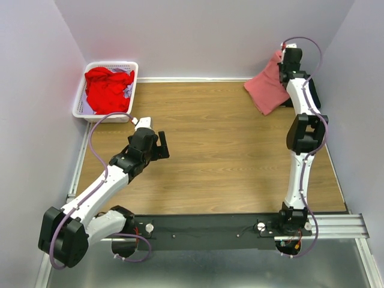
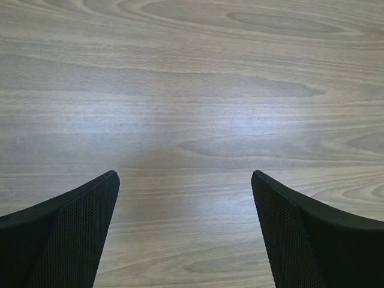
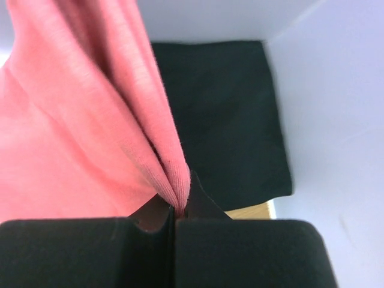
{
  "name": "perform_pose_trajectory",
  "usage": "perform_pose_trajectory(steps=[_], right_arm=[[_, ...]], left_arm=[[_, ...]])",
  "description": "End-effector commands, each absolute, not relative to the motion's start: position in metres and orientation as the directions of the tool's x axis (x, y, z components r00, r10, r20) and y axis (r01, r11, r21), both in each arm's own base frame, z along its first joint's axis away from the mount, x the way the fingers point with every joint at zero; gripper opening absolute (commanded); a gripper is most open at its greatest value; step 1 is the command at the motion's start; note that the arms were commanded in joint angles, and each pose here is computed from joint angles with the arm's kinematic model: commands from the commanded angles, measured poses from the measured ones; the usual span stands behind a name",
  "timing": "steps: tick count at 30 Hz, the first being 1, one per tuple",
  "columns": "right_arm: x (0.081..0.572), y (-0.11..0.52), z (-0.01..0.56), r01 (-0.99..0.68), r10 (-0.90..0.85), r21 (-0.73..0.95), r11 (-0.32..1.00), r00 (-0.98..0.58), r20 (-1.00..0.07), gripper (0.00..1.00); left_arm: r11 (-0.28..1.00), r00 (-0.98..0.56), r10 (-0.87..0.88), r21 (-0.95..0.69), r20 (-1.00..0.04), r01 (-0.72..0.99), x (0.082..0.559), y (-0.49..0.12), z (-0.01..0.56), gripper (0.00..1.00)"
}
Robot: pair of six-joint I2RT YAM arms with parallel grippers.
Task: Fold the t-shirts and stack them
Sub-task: Neatly place the folded tshirt to the corner
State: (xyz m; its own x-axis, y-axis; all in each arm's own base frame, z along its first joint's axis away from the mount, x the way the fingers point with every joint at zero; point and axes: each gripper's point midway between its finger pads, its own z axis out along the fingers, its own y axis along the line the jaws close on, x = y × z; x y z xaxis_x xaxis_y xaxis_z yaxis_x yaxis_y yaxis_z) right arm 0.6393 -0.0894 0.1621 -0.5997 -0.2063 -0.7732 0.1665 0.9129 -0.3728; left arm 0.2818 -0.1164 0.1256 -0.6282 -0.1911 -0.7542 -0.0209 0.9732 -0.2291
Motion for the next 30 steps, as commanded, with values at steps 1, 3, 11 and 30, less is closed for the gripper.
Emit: perform_pose_trajectory(steps=[1, 3, 11, 30], right_arm=[[0.653, -0.125, 0.188, 0.284, -0.136, -0.317, 0.905, -0.513, -0.847, 0.00], [0.655, -0.138, 0.192, 0.306, -0.107, -0.285, 0.908, -0.490, -0.865, 0.00], [0.654, -0.190, 0.184, 0.370, 0.018, -0.162, 0.915, -0.438, -0.899, 0.00], [0.646, -0.244, 0.101, 0.493, 0.117, -0.164, 0.854, -0.490, -0.864, 0.10]], left_arm=[[0.972, -0.635, -0.192, -0.232, -0.749, -0.020, 0.284, -0.117, 0.125, 0.98], [0.973, -0.638, -0.188, -0.229, -0.747, -0.018, 0.284, -0.118, 0.124, 0.98], [0.973, -0.654, -0.178, -0.230, -0.736, -0.006, 0.283, -0.121, 0.118, 0.98], [0.971, -0.682, -0.159, -0.239, -0.714, 0.024, 0.284, -0.129, 0.113, 0.97]])
